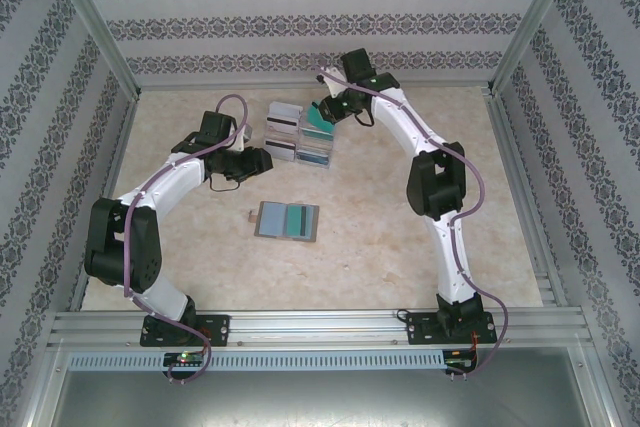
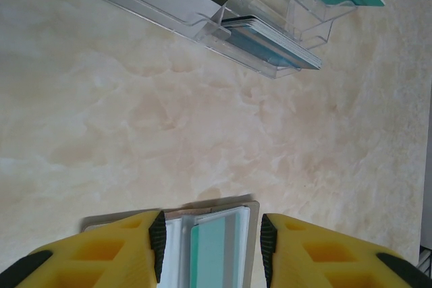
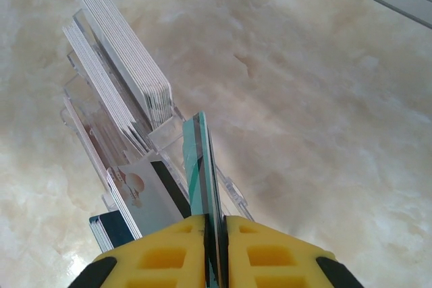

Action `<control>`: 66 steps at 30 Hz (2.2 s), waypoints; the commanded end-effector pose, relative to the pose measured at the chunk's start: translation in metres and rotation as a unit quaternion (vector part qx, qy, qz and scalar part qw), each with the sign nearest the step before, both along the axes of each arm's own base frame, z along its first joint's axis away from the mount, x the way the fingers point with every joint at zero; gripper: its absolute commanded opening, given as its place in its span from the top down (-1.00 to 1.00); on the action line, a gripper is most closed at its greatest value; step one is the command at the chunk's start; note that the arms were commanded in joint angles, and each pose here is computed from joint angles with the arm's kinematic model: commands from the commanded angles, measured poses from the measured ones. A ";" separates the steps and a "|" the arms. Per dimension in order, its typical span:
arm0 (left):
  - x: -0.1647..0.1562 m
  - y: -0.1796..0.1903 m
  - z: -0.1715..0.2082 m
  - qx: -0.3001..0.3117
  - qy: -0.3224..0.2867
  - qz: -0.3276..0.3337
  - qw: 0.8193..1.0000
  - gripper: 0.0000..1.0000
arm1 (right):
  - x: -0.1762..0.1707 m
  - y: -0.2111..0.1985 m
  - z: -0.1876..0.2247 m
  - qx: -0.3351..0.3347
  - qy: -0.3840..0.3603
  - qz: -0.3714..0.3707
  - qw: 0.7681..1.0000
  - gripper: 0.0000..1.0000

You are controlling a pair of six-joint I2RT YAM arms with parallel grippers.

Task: Put the credit cards into the card holder

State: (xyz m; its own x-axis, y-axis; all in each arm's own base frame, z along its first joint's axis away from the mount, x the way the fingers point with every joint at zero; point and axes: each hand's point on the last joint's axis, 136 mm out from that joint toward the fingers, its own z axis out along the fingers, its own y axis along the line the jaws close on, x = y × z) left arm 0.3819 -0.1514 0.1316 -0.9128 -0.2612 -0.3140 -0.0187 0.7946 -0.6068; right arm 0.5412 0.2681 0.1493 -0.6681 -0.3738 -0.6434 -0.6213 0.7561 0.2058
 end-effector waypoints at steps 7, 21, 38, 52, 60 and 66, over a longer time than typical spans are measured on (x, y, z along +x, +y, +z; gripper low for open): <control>0.010 -0.001 0.017 -0.010 -0.030 -0.006 0.999 0.12 | 0.000 0.000 0.028 0.030 -0.019 -0.004 0.999 0.65; 0.030 -0.005 0.035 -0.013 -0.049 -0.010 0.999 0.10 | 0.000 0.004 0.028 0.034 -0.028 0.010 0.999 0.90; 0.164 -0.070 0.073 -0.088 -0.019 -0.003 0.996 0.08 | -0.027 0.026 0.009 0.022 -0.066 0.100 0.993 0.98; 0.170 -0.088 0.061 -0.082 -0.033 -0.051 0.995 0.22 | -0.039 0.031 0.009 0.049 -0.047 0.122 0.990 1.00; 0.170 -0.096 0.070 -0.065 -0.115 -0.165 0.977 0.14 | -0.039 0.033 0.007 0.042 -0.049 0.125 0.990 1.00; 0.176 -0.088 0.081 -0.042 -0.236 -0.282 0.929 0.08 | -0.040 0.033 0.008 0.045 -0.047 0.127 0.990 0.99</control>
State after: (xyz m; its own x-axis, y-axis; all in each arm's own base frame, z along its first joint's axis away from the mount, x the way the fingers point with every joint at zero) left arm 0.5583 -0.2466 0.2015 -0.8083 0.0545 -0.5863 0.4791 0.6398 -0.6010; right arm 0.5170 0.2943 0.1526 -0.4982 -0.4426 -0.7456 -0.7853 0.5949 0.1715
